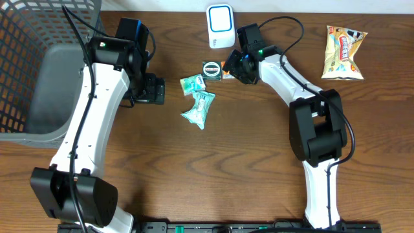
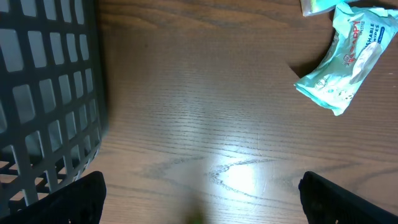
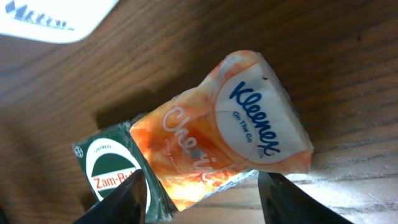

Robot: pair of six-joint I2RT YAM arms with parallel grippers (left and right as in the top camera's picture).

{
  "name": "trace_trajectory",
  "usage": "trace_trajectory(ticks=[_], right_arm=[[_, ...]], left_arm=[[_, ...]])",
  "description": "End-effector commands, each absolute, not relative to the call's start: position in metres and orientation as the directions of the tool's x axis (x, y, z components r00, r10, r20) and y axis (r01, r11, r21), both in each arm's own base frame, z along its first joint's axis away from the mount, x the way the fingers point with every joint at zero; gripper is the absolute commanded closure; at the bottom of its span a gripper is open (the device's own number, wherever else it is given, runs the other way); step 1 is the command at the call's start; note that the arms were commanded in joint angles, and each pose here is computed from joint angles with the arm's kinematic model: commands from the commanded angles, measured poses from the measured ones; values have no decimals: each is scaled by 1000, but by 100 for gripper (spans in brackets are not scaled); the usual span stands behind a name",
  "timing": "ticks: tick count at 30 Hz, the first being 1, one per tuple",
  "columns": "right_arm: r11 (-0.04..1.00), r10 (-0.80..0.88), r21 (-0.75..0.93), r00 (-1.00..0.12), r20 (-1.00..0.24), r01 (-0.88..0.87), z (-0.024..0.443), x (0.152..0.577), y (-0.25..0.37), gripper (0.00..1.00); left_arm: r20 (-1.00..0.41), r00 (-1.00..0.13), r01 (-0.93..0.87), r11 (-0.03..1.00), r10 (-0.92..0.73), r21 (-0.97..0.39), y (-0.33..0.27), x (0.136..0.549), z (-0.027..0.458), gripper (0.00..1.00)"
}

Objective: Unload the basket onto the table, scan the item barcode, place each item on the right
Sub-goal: 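Pinch the orange Kleenex tissue pack with the right gripper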

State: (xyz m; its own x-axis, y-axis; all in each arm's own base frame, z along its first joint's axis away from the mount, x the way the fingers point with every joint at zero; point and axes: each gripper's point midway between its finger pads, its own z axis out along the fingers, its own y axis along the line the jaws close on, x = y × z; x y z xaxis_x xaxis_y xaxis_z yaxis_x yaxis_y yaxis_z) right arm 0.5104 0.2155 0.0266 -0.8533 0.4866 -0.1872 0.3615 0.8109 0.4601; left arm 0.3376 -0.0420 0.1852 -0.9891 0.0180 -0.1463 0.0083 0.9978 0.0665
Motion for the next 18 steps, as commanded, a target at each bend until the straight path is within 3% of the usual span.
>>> trace_trajectory(ticks=[1, 6, 11, 18], right_arm=[[820, 498, 403, -853, -155, 406, -9, 504, 206, 57], [873, 415, 349, -896, -158, 342, -17, 494, 200, 68], [912, 337, 291, -934, -122, 291, -21, 479, 184, 99], [969, 154, 207, -986, -64, 138, 1, 449, 152, 99]], left_arm=[[-143, -990, -6, 997, 6, 82, -38, 338, 184, 2], [-143, -990, -6, 997, 6, 82, -38, 338, 184, 2], [-143, -990, -6, 997, 6, 82, -38, 338, 184, 2], [-143, -990, -6, 997, 6, 82, -38, 338, 184, 2]])
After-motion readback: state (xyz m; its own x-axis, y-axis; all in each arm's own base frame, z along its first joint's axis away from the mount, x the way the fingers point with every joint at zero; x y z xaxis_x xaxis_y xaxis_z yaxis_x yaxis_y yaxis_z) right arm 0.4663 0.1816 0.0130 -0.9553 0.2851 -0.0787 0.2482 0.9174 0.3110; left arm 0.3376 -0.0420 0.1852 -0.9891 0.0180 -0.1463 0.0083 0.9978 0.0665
